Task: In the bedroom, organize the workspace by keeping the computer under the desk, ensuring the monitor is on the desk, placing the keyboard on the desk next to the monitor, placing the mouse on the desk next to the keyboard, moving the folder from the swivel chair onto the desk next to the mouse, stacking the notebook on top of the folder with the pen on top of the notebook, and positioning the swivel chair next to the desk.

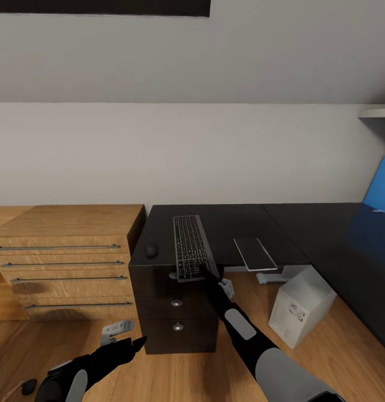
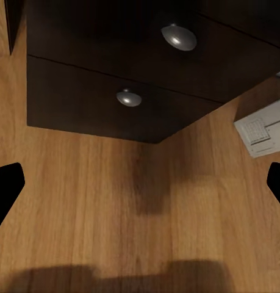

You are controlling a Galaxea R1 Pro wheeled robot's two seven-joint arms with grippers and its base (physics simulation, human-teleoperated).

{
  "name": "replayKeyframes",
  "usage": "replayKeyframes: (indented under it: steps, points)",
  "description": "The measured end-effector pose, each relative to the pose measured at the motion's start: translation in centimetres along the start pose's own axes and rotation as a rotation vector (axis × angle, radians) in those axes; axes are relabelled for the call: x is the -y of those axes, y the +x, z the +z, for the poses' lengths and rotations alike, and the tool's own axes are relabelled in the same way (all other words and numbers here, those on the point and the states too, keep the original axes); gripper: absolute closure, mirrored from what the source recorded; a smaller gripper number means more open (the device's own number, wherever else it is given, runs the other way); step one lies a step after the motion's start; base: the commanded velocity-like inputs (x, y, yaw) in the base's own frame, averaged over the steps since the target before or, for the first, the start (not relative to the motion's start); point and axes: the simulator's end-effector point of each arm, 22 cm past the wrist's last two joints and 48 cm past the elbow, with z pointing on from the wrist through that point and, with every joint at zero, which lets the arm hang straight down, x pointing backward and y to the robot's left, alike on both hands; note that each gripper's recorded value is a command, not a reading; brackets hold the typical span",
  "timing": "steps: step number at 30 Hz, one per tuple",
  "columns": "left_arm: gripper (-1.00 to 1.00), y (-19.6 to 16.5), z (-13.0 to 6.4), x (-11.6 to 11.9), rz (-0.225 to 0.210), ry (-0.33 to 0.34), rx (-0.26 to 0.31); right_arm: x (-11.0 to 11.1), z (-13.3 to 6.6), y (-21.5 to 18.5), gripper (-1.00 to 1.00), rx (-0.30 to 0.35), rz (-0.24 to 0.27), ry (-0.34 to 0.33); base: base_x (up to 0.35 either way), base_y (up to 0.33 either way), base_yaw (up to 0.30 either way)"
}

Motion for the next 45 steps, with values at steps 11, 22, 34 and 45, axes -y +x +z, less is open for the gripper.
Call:
replayKeyframes:
  steps: [11,22,34,45]
  points:
    - [-1.00,0.0,0.0,0.0,0.000,0.000,0.000,-0.1,0.0,-0.1,1.00,0.002,0.000,-0.002,0.000,0.000,0.000]
    - [-1.00,-0.8,-0.6,0.4,0.001,-0.006,-0.001,-1.8,0.0,-0.4,1.00,0.005,-0.006,-0.020,0.000,0.000,0.000]
    - [-1.00,-2.3,-2.1,-2.0,0.014,-0.169,-0.006,-10.4,-5.3,-2.2,1.00,0.091,0.036,-0.148,-0.104,-0.040,0.000]
    - [-1.00,-3.9,-3.5,-1.5,0.016,-0.182,-0.004,-14.7,-12.1,-9.0,1.00,0.205,0.001,-0.157,-0.297,-0.203,0.000]
